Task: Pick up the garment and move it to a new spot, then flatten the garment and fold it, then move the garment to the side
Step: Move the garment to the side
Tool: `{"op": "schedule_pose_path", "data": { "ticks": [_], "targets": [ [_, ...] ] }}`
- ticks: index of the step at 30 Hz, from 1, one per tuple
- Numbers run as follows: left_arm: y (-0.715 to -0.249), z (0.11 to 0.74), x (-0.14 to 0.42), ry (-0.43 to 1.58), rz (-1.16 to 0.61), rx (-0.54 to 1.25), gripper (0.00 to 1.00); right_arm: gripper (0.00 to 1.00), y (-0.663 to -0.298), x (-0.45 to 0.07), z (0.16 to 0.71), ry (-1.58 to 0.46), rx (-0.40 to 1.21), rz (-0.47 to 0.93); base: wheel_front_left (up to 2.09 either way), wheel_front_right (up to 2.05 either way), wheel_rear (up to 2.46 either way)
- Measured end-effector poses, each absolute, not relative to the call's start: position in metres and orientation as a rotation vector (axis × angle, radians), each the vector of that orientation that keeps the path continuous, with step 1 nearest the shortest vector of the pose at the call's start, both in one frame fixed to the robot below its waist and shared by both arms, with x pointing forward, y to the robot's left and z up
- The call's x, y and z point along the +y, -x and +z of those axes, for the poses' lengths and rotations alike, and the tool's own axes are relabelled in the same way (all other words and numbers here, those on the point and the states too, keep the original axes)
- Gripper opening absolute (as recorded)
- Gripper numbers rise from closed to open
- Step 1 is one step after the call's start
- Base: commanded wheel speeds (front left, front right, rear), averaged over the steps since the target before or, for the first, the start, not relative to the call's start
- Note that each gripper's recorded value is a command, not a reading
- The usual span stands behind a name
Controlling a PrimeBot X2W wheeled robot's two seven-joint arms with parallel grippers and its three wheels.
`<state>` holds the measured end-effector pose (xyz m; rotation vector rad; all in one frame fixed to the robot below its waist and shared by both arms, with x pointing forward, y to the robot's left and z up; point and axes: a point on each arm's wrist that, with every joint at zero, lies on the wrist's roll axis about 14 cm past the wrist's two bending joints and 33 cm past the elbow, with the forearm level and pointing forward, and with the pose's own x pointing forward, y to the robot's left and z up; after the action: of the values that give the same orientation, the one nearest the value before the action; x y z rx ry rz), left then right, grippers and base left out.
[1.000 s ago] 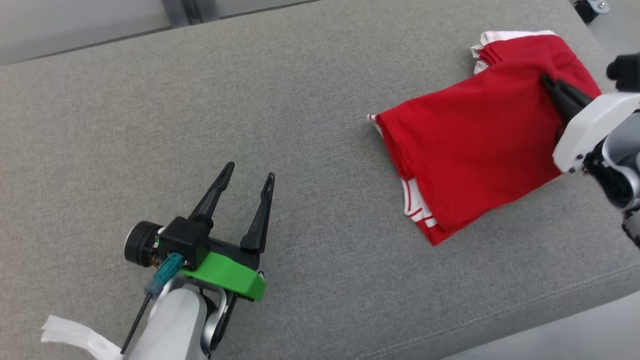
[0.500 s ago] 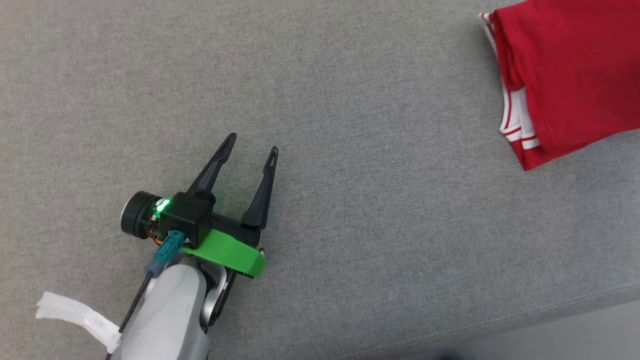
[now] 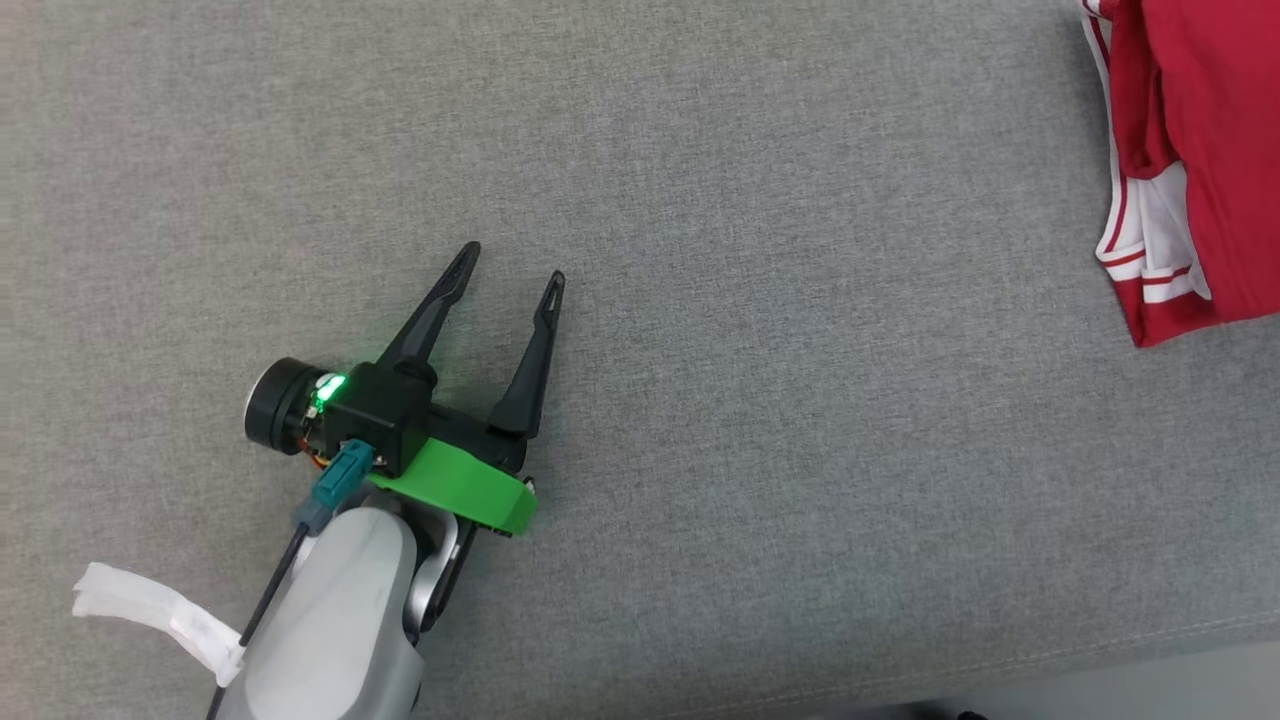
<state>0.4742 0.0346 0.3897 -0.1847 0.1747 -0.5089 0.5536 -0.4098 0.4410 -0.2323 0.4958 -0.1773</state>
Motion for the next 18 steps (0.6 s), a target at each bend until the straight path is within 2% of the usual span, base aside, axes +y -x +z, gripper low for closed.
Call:
{"op": "schedule_pose_path", "data": {
  "ticks": [4, 9, 18],
  "targets": [
    [-0.474, 0.398, 0.042, 0.178, -0.484, 0.159, 1.00, 1.00, -0.549, -0.416, 0.444, 0.268, 0.489, -0.197, 0.00, 0.00, 0.00],
    [-0.472, 0.420, 0.060, 0.180, -0.424, 0.113, 1.00, 1.00, -0.549, -0.406, 0.471, 0.292, 0.376, -0.174, 0.00, 0.00, 0.00],
    [-0.447, 0.462, 0.115, 0.134, -0.267, 0.028, 1.00, 1.00, -0.545, -0.328, 0.533, 0.202, 0.098, -0.002, 0.00, 0.00, 0.00]
  ]
}}
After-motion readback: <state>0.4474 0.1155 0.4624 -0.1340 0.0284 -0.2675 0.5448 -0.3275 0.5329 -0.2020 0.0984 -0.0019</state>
